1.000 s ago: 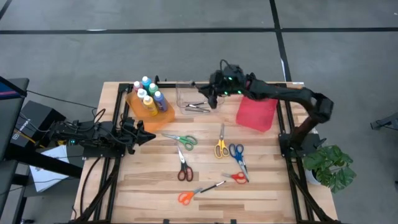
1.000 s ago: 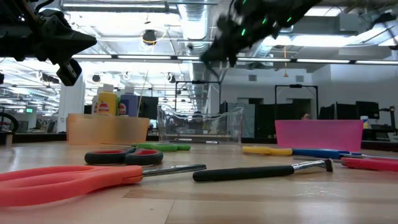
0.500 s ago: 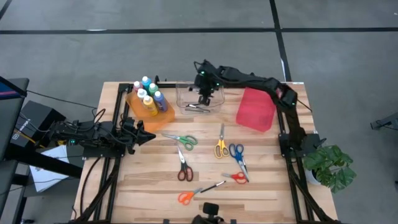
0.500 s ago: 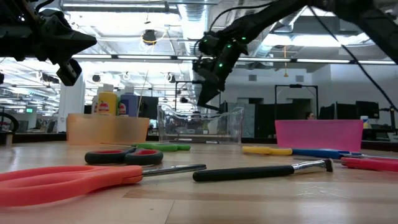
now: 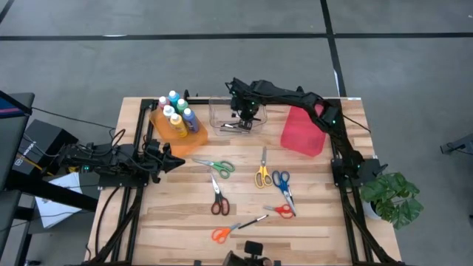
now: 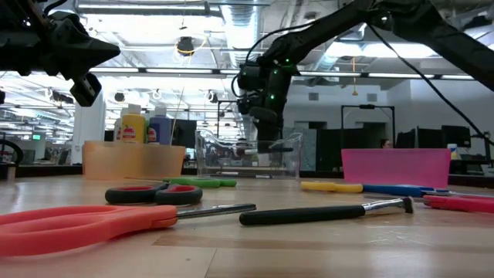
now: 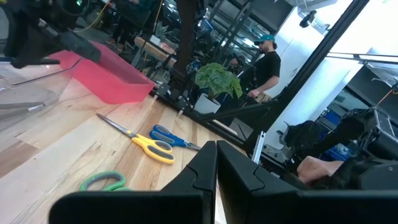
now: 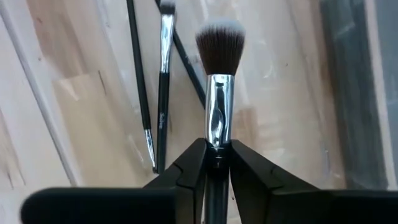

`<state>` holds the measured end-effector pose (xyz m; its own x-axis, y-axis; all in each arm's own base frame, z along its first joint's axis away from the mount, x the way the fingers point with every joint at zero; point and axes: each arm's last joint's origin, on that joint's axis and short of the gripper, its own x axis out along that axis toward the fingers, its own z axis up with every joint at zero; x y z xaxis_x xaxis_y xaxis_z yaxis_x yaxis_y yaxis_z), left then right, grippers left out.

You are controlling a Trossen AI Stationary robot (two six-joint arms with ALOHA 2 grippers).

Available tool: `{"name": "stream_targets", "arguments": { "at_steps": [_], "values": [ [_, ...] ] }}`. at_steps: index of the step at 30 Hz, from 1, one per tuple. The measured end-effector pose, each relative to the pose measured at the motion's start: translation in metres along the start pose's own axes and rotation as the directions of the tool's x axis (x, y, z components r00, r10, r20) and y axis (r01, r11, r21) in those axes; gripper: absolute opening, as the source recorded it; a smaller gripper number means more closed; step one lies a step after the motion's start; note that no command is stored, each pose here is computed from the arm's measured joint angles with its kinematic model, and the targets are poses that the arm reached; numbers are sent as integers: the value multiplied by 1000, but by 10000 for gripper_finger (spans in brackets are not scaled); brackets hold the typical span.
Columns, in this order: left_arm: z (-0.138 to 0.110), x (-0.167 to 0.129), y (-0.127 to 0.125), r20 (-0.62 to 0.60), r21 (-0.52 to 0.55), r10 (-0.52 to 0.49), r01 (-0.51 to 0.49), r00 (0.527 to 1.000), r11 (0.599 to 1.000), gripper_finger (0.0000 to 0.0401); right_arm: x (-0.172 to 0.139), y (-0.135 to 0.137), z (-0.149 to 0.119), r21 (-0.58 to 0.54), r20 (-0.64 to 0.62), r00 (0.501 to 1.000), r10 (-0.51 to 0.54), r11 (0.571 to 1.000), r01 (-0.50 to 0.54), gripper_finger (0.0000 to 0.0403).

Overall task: Pick & Place Paint Supplies
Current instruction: Put the black paint brush into the transparent bin

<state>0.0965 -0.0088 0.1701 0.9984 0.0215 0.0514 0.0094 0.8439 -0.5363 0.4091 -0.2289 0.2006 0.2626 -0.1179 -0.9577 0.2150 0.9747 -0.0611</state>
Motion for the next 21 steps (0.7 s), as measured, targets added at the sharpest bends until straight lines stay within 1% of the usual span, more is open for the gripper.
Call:
{"name": "stream_targets", "arguments": {
  "at_steps": [5,9,11,13,16,18,21],
  "values": [
    [0,0,0,0,0,0,0,1000,1000,6,-4,0,1,-8,20,1000,-6,1000,7,88],
    [0,0,0,0,0,0,0,1000,1000,6,-6,0,1,-7,17,1000,-3,1000,4,133],
    [0,0,0,0,0,0,0,1000,1000,6,-15,2,-1,-8,25,999,31,999,-31,162],
    [0,0,0,0,0,0,0,1000,1000,6,-40,6,-1,-3,80,993,88,996,-88,189],
    [0,0,0,0,0,0,0,1000,1000,6,-92,25,-2,-6,178,972,156,988,-157,216],
    [0,0,0,0,0,0,0,1000,1000,6,-123,46,-6,-40,206,961,186,983,-181,224],
    [0,0,0,0,0,0,0,1000,1000,6,-164,84,-14,-109,245,944,220,974,-199,226]
  ]
}}
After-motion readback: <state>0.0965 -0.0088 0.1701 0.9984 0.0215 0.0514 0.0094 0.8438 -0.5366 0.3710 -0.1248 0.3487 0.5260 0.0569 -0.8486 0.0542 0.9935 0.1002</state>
